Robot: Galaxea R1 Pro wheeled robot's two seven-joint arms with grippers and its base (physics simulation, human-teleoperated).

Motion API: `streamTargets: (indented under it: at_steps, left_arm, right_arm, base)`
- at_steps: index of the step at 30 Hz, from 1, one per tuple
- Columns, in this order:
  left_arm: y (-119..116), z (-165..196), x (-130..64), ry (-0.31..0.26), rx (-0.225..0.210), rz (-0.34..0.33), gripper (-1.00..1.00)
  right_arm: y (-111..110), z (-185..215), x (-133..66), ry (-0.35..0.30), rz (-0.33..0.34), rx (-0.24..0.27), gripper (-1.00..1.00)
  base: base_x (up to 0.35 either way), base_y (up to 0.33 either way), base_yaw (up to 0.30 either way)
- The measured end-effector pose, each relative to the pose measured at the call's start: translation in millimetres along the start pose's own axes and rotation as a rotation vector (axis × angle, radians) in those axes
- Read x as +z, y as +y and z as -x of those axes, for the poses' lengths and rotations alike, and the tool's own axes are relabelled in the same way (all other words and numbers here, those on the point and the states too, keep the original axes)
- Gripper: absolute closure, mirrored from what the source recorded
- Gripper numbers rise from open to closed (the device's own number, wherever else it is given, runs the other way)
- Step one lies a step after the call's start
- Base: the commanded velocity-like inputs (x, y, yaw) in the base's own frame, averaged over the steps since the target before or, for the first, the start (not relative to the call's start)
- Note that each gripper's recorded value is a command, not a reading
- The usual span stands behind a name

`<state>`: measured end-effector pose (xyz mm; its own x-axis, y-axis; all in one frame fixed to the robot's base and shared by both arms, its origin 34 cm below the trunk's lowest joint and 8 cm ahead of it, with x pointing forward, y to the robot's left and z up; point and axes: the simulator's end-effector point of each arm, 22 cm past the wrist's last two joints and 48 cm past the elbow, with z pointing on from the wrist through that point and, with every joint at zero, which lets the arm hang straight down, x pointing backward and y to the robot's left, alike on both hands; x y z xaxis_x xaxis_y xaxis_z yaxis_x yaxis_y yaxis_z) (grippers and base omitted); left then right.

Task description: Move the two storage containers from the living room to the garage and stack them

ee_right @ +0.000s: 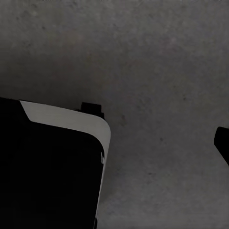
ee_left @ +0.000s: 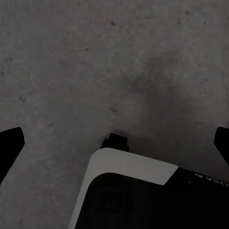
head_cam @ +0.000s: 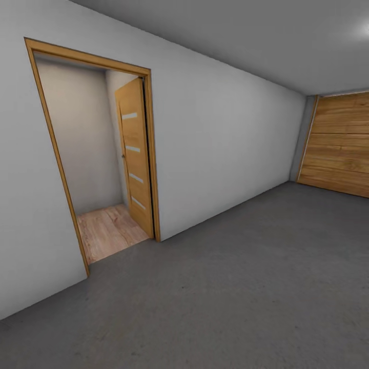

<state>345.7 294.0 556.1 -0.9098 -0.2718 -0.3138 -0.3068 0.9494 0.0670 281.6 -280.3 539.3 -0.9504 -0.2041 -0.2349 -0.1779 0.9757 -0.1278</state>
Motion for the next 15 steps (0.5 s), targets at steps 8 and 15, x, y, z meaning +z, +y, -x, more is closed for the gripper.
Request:
streamTargets:
  at_steps: [8,15]
  left_arm:
    - [0.0,0.0,0.0,0.0,0.0,0.0,-1.0]
    - [0.0,0.0,0.0,0.0,0.0,0.0,-1.0]
  right_arm:
    - [5.2,4.2,-0.1,-0.009,0.011,0.003,-1.0]
    - [5.1,4.2,0.0,-0.009,0.013,0.002,-1.0]
  base:
    - [0.0,0.0,0.0]
    - [0.0,0.0,0.0]
